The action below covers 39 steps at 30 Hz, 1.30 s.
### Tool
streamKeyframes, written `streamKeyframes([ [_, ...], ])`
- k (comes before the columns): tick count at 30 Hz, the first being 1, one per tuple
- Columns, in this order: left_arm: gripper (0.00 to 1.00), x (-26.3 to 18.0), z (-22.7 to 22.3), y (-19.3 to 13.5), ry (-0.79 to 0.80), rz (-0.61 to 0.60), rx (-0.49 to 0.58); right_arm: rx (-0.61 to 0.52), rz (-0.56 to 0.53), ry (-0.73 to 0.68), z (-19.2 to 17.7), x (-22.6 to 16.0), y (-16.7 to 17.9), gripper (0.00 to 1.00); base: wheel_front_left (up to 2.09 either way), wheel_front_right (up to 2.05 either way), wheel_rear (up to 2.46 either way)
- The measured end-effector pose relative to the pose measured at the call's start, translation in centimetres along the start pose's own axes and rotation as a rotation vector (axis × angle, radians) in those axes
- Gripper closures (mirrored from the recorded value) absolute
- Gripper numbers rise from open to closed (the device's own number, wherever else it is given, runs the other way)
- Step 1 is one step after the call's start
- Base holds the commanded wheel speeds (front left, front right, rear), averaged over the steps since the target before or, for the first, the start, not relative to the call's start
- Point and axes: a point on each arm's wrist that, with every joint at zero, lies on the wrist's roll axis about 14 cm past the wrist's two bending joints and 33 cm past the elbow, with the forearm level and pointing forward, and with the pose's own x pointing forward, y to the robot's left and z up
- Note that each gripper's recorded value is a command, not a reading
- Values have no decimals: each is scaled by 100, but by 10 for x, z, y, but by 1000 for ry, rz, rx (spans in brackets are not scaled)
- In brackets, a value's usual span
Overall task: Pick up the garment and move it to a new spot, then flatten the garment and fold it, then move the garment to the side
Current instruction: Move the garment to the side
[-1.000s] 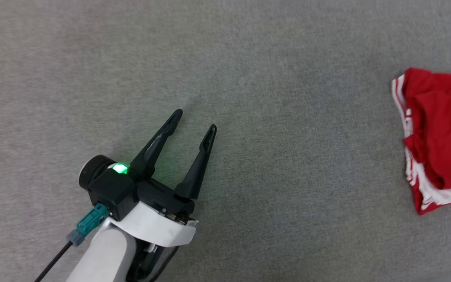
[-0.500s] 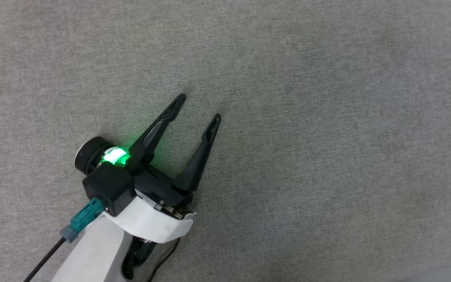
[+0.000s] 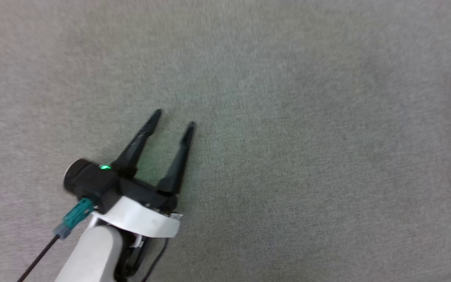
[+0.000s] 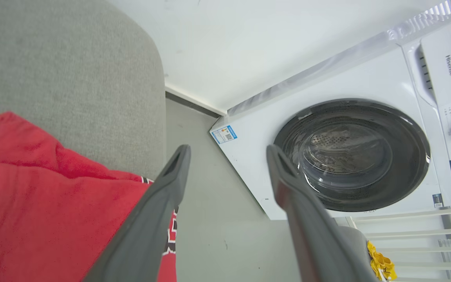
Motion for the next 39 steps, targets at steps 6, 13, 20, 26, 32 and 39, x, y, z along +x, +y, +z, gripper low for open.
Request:
streamKeyframes([
  [6,0,-41,53,24,-88,163,97,226,-1,-371,91,-49,-2,0,0,0,0],
  [13,0,-93,95,40,-168,317,165,455,94,-601,128,-109,28,0,0,0,0],
  [20,0,-136,109,41,-195,404,193,685,197,-728,142,-160,76,0,0,0,0],
  [26,0,-169,101,46,-180,490,183,816,260,-730,133,-194,115,0,0,0,0],
  [32,0,-184,105,37,-199,496,193,836,293,-721,122,-215,134,0,0,0,0],
  [39,0,-183,107,26,-212,473,188,845,301,-726,121,-222,137,0,0,0,0],
])
